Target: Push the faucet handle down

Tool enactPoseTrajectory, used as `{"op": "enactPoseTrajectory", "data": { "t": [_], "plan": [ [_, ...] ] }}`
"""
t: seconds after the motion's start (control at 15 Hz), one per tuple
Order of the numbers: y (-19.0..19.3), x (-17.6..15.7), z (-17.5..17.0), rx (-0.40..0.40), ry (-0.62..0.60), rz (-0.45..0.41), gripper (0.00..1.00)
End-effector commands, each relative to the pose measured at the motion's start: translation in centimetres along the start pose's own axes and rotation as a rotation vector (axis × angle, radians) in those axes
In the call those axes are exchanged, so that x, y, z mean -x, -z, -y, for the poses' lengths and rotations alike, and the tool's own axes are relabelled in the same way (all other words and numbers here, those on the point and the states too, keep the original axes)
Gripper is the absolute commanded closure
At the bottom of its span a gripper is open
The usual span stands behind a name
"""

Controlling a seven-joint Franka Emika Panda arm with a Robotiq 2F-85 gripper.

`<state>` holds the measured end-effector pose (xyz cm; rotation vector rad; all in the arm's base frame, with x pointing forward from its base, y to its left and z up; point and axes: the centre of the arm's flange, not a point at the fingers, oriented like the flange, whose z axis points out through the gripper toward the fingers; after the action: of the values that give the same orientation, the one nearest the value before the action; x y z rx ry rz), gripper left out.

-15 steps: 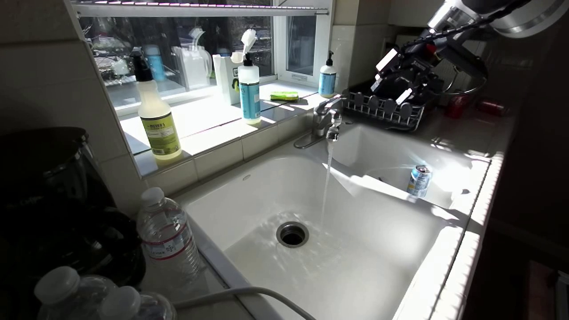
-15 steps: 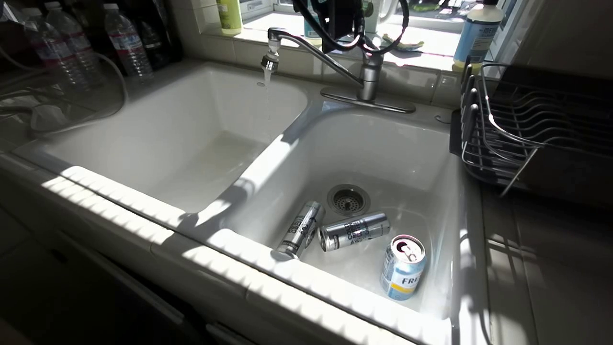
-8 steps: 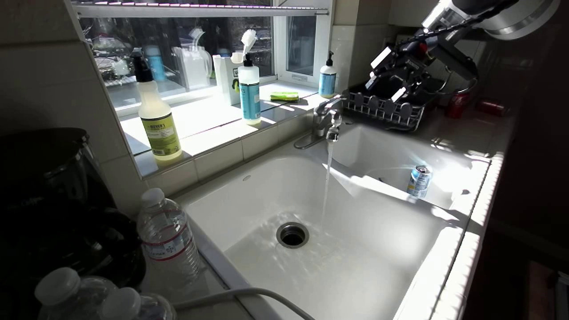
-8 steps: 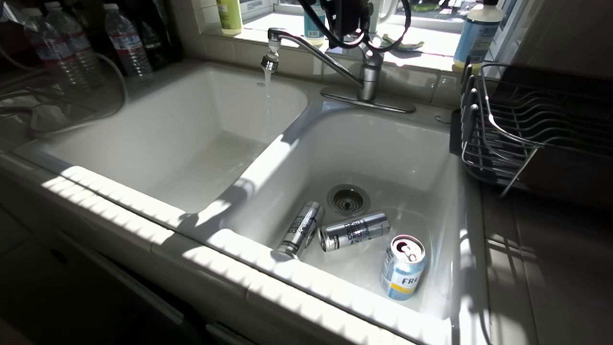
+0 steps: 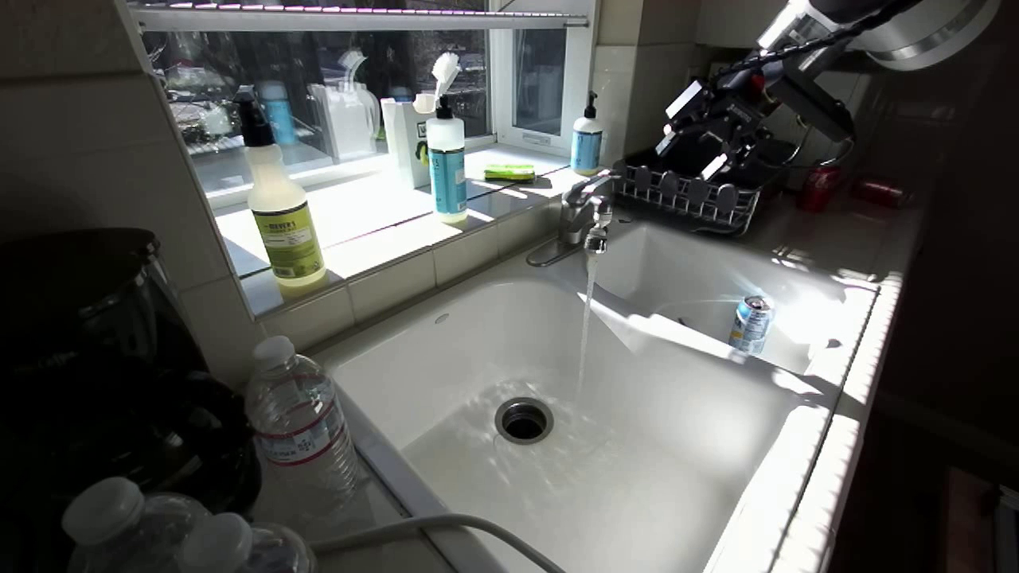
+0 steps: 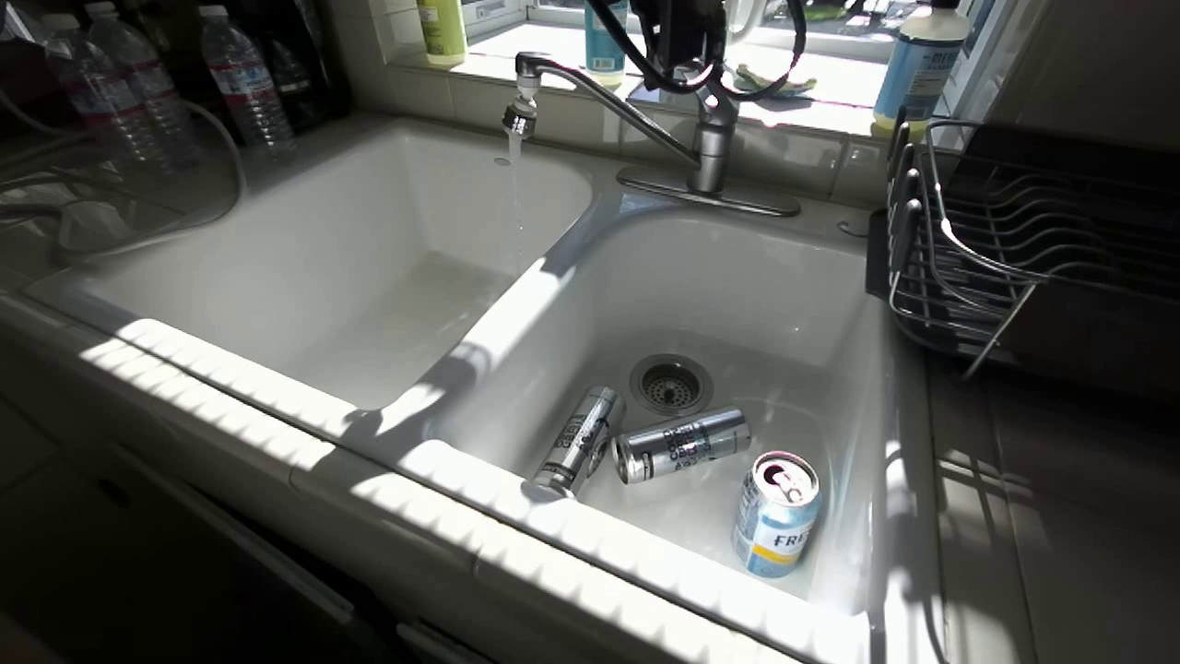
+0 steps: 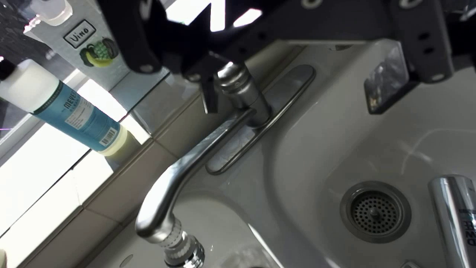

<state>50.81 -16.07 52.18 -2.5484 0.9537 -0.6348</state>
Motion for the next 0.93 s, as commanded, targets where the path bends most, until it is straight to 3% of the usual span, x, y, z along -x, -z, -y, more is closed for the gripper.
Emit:
{"op": "enactPoseTrajectory", "data": {
  "t": [0.0,0.47,0.87],
  "plan": [
    [-0.7,-3.7,-1.5,-0.067,-0.048,0.047,0.00],
    [-2.4,-8.0,-3.4,-0.255,-0.093,0.162,0.00],
    [-5.2,-10.9,-4.6,-0.289,-0.165,0.207,0.00]
  ]
}}
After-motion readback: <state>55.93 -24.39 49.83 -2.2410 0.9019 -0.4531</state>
